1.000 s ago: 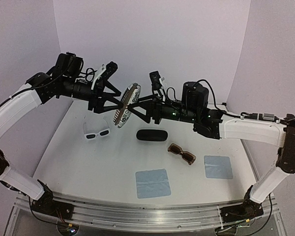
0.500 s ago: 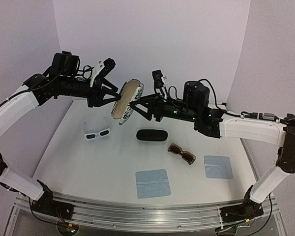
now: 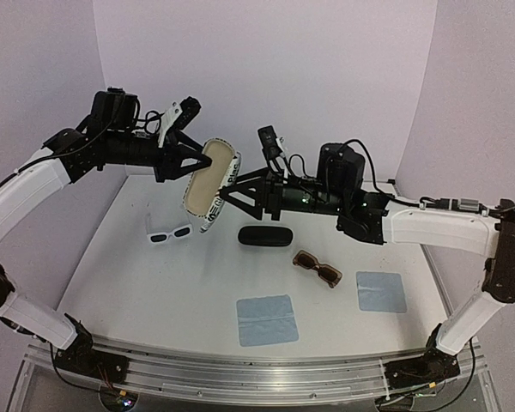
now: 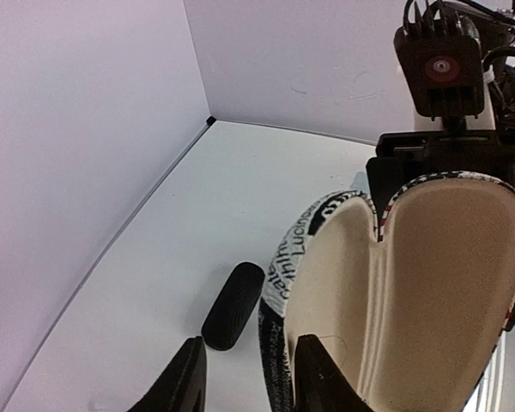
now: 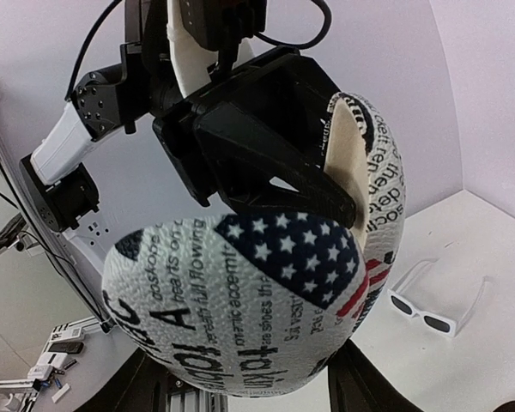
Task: Organize the sunglasses
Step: Open the sunglasses case, then place the sunglasses case at the center of the board.
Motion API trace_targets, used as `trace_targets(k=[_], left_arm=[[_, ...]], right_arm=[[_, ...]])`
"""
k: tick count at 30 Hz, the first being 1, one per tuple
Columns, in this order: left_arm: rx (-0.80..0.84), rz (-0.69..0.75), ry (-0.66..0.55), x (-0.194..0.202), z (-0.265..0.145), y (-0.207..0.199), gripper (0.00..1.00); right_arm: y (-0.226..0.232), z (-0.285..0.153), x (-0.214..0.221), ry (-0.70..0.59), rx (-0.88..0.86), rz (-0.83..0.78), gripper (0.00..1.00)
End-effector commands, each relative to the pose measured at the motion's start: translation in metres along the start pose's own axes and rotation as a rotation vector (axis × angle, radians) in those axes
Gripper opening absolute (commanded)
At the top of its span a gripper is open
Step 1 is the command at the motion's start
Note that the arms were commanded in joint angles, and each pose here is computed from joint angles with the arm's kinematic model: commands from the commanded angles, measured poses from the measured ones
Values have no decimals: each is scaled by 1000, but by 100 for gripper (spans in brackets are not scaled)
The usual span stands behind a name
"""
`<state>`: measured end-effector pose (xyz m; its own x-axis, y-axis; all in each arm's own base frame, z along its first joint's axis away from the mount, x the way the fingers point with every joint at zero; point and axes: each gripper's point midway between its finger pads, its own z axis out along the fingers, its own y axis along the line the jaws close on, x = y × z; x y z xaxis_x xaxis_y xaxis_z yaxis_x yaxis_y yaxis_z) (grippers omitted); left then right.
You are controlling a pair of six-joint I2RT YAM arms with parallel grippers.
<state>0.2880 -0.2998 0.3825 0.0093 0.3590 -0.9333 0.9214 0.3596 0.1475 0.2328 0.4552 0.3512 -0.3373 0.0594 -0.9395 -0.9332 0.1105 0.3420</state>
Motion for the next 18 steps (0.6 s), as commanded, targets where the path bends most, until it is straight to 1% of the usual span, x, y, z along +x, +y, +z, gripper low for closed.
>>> trace_targets(k=[1,4,7,10,11,12,13,14,16,17,18], left_arm=[[95,-13,-51,-14,-10,-16,27],[184,-37,-56,-16,-13,-31,15],[194,-52,-54,-16,-15,-34,4],[168,-46,-41,-13,-14,-30,1],[152,-38,-30,-10,-14,-28,0],[137,-29,-19,-6,-13,-26,0],[117,-19,-1,-2,-13,-23,0],[103,3,15,2,-12,-21,0],[83,55,52,12,-12,-18,0],[84,86,66,15,-13,-19,0],[87,140,80,19,-15,-20,0]], right_arm=[[53,-7,-23,-76,-177,-90,0],[48,-7,-19,-78,-157,-82,0],[43,-6,-15,-82,-144,-70,0],[35,-5,-6,-81,-115,-60,0],[30,-4,-1,-75,-100,-51,2],[26,-4,6,-65,-87,-40,13],[23,-3,11,-58,-76,-32,28],[18,-3,19,-44,-64,-20,45],[8,-5,34,-24,-24,-8,72],[1,-8,44,-10,3,-5,89],[-4,-12,56,8,28,1,97]])
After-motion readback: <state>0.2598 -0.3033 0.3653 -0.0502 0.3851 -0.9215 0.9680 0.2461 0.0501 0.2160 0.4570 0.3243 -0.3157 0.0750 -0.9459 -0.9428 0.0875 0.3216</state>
